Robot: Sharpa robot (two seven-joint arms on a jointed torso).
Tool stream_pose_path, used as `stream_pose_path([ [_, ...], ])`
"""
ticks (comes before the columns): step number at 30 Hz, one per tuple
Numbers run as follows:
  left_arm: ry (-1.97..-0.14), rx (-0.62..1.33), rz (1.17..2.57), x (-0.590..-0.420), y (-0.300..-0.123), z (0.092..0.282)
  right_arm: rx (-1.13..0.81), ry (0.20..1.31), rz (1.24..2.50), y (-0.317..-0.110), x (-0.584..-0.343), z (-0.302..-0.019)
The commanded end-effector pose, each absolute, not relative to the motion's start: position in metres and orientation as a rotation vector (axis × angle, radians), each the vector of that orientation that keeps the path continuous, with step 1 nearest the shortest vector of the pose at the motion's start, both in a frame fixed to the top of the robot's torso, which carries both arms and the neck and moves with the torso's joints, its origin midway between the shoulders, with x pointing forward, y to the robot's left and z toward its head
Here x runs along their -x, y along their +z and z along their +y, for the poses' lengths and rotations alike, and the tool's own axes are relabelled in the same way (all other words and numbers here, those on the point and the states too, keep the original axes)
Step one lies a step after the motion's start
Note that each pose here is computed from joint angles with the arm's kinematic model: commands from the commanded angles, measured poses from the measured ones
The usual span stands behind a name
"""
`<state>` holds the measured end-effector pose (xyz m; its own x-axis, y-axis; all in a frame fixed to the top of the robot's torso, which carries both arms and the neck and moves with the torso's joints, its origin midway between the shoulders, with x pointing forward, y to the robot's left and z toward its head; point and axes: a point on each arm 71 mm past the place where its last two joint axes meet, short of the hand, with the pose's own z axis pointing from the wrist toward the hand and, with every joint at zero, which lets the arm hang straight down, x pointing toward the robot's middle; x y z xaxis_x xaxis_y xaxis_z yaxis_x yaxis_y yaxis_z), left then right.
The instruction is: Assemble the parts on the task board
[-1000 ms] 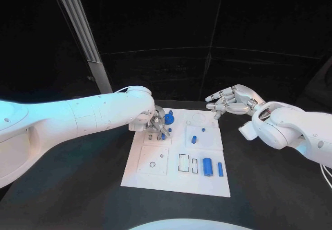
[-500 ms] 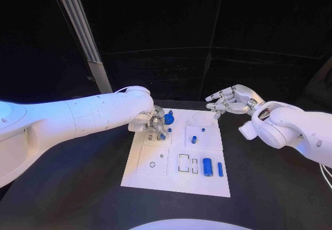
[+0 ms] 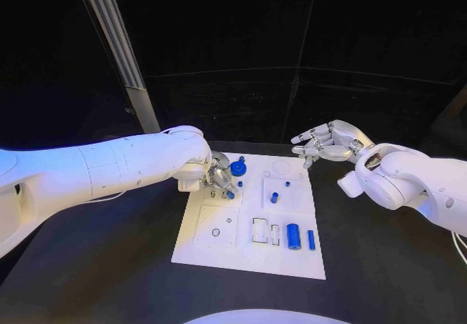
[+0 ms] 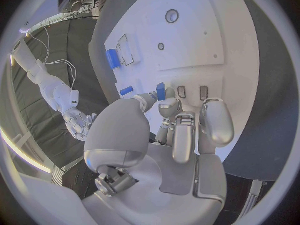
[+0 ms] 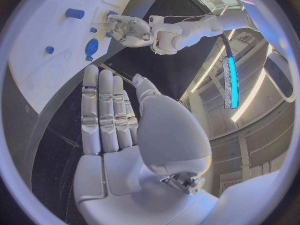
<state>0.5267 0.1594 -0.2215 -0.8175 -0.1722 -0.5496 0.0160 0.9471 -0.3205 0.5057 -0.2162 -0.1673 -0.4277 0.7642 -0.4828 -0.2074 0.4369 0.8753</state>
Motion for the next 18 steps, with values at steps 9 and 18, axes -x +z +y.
stream_pose_path([
  [9,-0.494,0.232,2.344,-0.522,-0.216,0.167,-0.491,1.183,1.671,-0.167,-0.508,-0.219],
  [18,-0.472,0.218,2.178,-0.519,-0.219,0.177,-0.488,1.175,1.668,-0.167,-0.509,-0.221],
])
